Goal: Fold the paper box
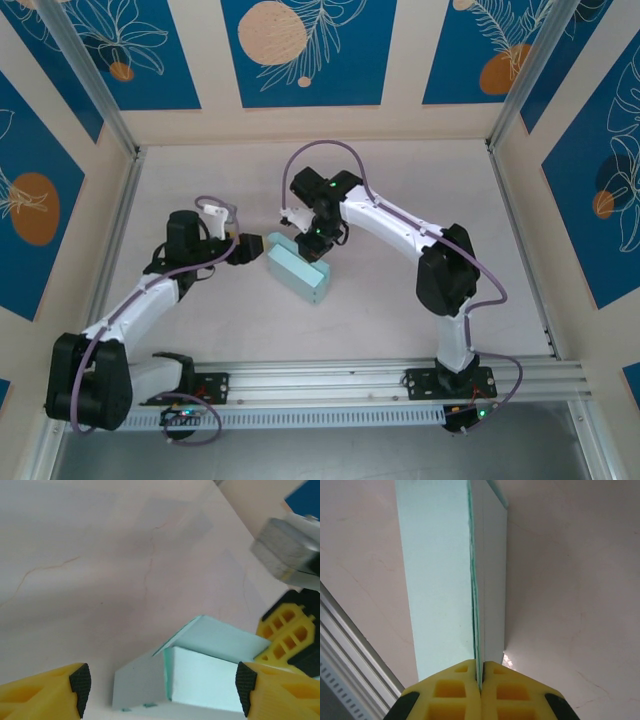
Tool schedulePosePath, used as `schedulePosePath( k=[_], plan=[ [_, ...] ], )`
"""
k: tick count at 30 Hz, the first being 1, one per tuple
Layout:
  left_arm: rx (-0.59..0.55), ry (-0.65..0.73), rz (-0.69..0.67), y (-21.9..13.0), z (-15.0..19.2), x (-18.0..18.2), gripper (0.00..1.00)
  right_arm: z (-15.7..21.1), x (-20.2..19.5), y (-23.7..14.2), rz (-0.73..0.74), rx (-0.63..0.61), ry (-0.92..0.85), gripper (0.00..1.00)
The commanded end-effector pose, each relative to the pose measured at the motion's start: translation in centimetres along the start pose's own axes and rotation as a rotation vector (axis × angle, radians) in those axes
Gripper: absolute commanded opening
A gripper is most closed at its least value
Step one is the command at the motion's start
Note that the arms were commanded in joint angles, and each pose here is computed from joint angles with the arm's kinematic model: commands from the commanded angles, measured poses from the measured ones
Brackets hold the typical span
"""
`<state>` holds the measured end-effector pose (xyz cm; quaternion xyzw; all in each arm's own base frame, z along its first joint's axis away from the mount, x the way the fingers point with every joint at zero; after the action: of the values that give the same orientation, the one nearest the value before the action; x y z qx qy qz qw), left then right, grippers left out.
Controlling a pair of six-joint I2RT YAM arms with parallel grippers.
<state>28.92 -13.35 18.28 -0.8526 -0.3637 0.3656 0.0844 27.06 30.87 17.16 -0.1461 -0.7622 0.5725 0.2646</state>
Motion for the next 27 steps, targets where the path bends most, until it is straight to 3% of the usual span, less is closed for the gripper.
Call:
schedulePosePath(
  k=[1, 12, 17, 23, 27],
  plan=[
    [-0.044, 0.255, 0.094, -0.1, -1.0, -1.0, 0.77, 0.2, -0.3, 0.1, 0.022, 0.044, -0.047, 0.00],
    [0.051, 0.330, 0.159, 1.8, -1.4, 0.0, 0.64, -0.4, -0.2, 0.0, 0.020, 0.031, -0.064, 0.03],
    [0.089, 0.327, 0.246, 2.1, -1.6, -0.8, 0.54, -0.5, -0.3, 0.1, 0.024, 0.025, -0.062, 0.03],
    [0.162, 0.310, 0.235, 2.4, -0.6, -0.1, 0.50, -0.8, -0.3, 0.0, 0.023, 0.018, -0.064, 0.03],
    [0.186, 0.301, 0.227, 2.8, -0.6, 0.3, 0.43, -0.9, -0.2, 0.0, 0.024, 0.019, -0.062, 0.03]
  ],
)
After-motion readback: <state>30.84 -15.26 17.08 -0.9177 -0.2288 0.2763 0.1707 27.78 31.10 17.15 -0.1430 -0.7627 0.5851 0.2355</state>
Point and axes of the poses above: each hand's point on the last joint's axis, 136 mm out from that joint toward the fingers, its own y axis out along the fingers, its own x axis along the line the jaws close on, z = x × y, the point moved 4 cm from there along -y, back along the fingers, and after that the axes turned 5 degrees about -y, right-handed, at the moved point
